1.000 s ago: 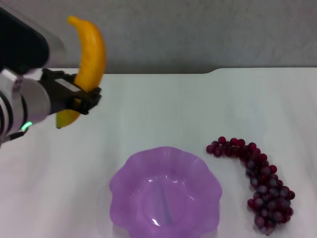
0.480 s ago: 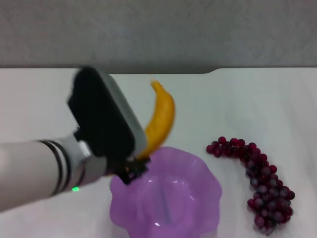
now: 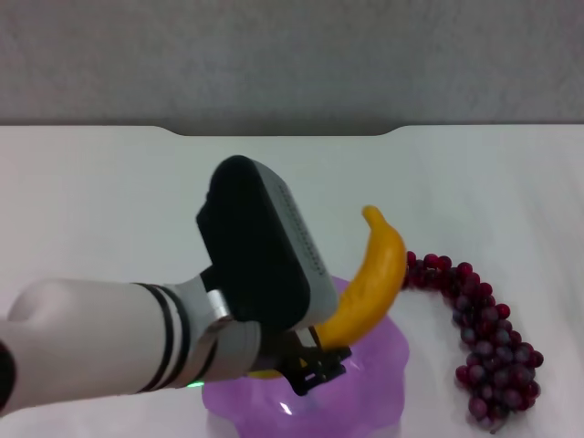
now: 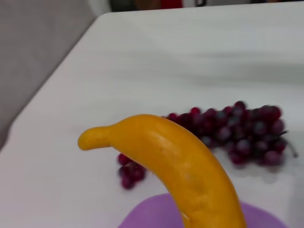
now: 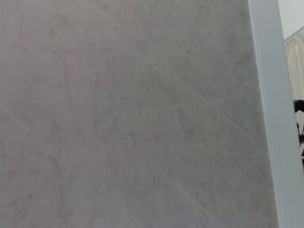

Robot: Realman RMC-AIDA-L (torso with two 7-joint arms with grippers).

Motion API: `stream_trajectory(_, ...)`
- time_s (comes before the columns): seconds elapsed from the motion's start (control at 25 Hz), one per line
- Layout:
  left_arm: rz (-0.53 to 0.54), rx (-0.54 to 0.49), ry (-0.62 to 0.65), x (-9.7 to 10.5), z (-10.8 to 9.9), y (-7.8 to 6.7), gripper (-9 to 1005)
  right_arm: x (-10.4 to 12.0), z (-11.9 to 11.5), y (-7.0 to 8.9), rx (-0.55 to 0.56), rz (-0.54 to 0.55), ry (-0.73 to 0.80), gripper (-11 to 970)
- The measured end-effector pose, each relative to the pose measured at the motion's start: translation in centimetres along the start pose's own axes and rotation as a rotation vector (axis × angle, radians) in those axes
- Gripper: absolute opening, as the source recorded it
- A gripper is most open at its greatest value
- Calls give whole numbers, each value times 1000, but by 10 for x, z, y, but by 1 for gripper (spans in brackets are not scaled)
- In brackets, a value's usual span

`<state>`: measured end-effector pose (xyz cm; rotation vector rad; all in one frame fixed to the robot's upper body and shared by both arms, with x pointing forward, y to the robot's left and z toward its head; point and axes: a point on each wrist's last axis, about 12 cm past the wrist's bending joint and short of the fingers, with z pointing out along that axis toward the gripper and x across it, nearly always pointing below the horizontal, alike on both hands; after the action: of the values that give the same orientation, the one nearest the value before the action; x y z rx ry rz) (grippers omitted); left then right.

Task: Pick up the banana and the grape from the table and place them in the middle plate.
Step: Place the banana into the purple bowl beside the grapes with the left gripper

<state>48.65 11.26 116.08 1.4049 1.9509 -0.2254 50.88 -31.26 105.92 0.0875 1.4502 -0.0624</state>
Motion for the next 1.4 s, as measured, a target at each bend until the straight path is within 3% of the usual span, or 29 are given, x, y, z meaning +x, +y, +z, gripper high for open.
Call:
stream_trajectory(0.2, -33, 66, 3, 0, 16, 1, 529, 0, 1, 1, -2, 0, -1, 636)
stream_trajectory(0.64, -86, 100, 89, 19, 53, 12, 538, 0, 2, 2, -6, 1, 0, 634)
stream_trajectory(1.4, -102, 129, 142, 25, 58, 14, 553, 0, 3, 2, -7, -1, 2, 631)
